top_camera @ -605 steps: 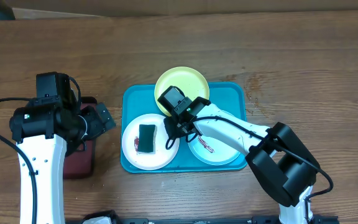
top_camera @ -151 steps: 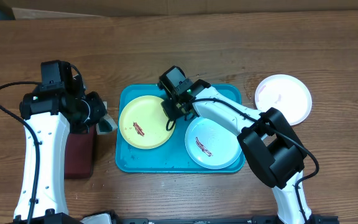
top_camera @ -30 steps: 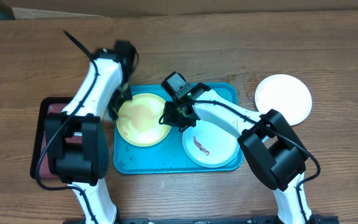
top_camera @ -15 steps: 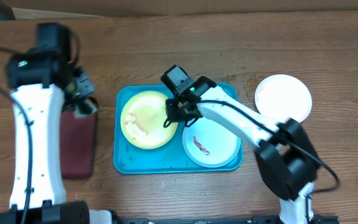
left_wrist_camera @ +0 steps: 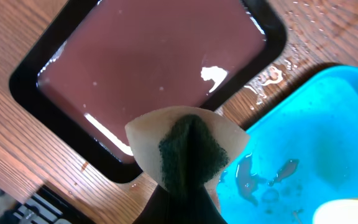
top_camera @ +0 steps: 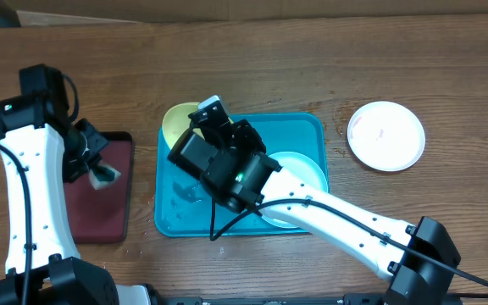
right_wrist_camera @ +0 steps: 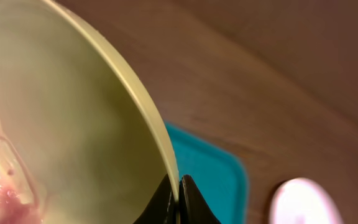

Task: Clean dirty plates on tray and stack at the side
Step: 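Lift the yellow plate off the tray with the right gripper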

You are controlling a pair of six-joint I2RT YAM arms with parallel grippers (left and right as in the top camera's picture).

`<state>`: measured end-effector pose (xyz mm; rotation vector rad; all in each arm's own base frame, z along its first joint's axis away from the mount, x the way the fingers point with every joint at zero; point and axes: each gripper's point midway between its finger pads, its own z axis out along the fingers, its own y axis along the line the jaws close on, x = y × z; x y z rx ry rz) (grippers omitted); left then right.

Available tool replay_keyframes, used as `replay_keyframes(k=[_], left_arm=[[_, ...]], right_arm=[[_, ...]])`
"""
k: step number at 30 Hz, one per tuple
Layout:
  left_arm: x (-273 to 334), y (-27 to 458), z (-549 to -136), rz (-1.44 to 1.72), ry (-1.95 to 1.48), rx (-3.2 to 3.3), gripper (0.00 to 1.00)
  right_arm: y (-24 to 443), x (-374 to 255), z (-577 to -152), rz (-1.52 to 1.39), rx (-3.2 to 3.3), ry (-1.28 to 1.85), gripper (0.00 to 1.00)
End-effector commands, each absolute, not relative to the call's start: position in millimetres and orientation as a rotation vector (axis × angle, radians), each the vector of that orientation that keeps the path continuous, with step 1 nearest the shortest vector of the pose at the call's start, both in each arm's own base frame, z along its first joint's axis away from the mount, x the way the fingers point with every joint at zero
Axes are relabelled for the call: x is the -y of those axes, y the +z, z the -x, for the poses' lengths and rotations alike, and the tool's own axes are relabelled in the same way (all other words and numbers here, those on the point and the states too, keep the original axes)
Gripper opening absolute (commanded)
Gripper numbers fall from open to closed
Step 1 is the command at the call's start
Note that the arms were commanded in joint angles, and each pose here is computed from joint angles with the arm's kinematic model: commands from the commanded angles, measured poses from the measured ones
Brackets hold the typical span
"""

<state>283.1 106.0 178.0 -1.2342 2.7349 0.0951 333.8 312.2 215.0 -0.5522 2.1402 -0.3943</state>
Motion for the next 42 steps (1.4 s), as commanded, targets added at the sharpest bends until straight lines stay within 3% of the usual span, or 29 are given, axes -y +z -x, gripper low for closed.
replay_keyframes(k=[1,8,21,32,39,42], left_arm=[[-115.6,174.4,-279.1,1.319,0.050,-2.706,0.04],[-126.1,175.1,-277.6,1.370,-0.116,-2.670,0.04],[-130.6,175.3,-277.0,1.380,-0.118,-2.658,0.04],[-130.6,175.4,-277.8,1.372,-0.118,-2.658,0.04],[-131.1,175.6,-278.8,1.369,-0.118,-2.655,0.04],[-130.9,175.5,-278.2,1.360,-0.116,-2.662,0.04]], right_arm=[[256.0,-290.3,-345.3,0.530,-1.954,-0.656,0.04],[288.3,-278.6,-351.7,0.526,-1.808,-0.870,0.04],[300.0,-280.6,-353.9,0.717,-1.733,-1.056,0.04],[325.3,-286.3,-352.3,0.709,-1.656,-1.158,0.04],[325.2,-285.6,-351.7,0.572,-1.679,-1.055,0.04],[275.8,-292.7,-360.3,0.587,-1.863,-0.741,0.04]])
